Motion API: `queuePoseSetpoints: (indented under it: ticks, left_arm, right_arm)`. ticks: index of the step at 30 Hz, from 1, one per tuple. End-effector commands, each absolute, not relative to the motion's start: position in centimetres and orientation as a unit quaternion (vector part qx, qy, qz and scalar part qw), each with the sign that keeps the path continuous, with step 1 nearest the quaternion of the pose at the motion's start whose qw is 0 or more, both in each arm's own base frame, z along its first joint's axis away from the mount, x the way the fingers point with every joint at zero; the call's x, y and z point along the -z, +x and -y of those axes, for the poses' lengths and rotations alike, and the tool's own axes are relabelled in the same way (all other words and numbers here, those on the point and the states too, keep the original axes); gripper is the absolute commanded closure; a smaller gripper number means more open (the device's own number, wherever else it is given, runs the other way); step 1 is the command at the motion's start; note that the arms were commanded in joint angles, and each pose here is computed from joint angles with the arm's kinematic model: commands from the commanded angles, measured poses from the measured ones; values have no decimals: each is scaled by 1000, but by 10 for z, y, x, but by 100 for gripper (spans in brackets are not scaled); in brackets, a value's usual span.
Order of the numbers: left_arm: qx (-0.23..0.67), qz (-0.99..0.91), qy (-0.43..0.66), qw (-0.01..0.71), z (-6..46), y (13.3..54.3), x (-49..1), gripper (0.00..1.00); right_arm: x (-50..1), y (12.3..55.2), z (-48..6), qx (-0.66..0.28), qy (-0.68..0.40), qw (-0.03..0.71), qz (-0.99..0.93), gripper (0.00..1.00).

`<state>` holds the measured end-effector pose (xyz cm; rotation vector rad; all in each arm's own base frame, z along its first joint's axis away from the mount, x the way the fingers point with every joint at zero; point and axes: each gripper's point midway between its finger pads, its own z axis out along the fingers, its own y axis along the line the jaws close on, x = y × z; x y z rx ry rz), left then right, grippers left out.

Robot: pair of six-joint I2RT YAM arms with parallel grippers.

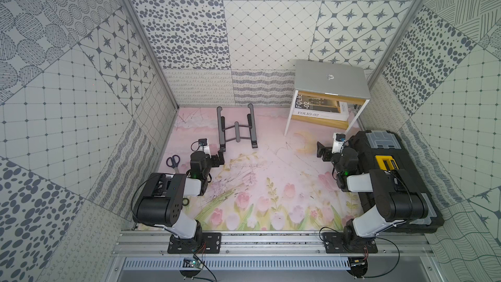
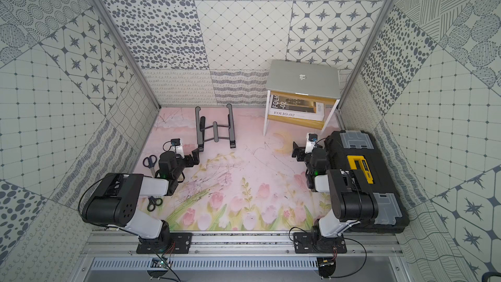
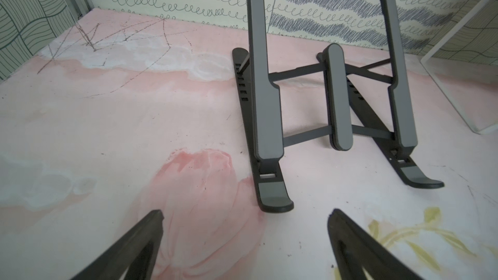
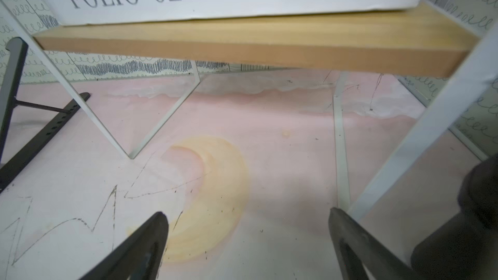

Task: Close the laptop lid and set it aside
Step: Reset both arms

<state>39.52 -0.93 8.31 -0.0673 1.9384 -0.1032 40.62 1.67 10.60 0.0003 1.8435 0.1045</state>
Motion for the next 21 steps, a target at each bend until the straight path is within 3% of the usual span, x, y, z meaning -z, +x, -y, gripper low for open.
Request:
queuePoseSetpoints:
  ticks: [1,21]
  left_arm:
    - [48,-831,0,554,19,398,-80,1]
    - [48,-832,1,553,19,398,-80,1]
  right_arm:
    - [-108,407,-13,-30,-2,603,-797,3]
    - [-108,407,-13,-30,-2,602,-798,3]
